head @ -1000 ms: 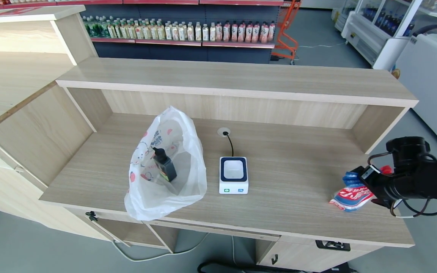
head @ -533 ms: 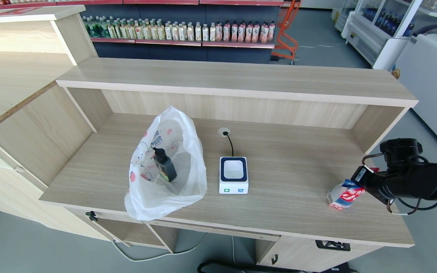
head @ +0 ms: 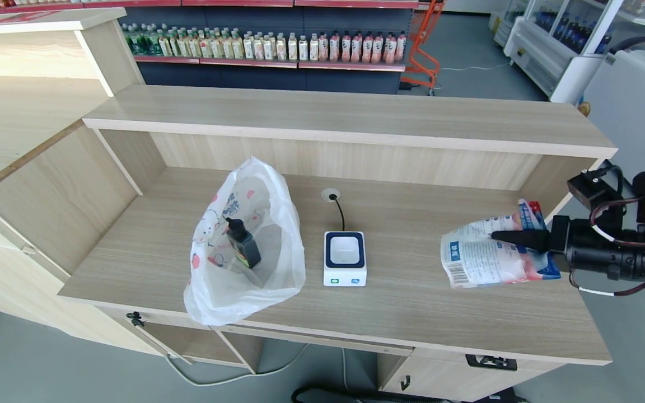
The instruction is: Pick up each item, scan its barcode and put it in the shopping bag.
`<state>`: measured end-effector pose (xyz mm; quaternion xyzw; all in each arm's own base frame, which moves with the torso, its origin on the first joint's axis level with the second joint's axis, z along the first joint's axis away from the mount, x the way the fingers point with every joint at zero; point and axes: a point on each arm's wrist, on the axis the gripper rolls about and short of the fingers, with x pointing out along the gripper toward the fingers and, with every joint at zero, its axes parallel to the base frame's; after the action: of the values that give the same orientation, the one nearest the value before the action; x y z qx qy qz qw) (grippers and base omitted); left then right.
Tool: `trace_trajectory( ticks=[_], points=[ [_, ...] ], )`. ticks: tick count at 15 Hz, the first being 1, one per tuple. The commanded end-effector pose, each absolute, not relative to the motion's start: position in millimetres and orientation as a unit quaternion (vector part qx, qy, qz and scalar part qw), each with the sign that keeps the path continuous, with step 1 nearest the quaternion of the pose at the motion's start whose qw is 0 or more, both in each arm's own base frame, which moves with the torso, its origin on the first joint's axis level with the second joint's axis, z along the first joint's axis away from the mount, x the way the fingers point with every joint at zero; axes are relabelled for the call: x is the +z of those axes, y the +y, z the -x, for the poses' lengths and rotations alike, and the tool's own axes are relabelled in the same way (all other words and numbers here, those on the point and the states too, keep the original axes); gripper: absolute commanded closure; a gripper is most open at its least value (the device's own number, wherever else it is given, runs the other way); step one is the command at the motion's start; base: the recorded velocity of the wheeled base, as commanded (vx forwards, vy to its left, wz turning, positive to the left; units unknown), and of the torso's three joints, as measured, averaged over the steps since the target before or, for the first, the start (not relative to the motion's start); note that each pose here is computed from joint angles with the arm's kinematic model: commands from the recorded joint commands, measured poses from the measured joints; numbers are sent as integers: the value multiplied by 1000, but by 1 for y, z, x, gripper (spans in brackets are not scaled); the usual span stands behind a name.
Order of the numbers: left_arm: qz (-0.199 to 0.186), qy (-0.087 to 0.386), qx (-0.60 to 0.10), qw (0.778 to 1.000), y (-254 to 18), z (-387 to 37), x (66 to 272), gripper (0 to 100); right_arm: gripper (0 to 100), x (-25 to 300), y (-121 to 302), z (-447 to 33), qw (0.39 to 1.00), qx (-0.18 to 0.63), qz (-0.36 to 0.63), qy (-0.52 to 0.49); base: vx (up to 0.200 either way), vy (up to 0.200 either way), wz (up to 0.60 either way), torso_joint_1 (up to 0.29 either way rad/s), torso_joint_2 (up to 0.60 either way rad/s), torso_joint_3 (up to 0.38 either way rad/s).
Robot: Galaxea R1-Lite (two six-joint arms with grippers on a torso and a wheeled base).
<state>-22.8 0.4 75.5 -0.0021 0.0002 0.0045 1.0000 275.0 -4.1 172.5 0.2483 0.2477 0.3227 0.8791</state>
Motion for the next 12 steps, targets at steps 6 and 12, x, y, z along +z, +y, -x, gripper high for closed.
trace_trajectory(
  ticks=[6,12],
  points=[
    [2,0,5,1000,0,23,75,0,100,181,49,-205,770,586,-151,200,0,0,0,0,0,0],
    [2,0,5,1000,0,23,75,0,100,186,67,-191,740,609,-173,227,0,0,0,0,0,0]
  ],
)
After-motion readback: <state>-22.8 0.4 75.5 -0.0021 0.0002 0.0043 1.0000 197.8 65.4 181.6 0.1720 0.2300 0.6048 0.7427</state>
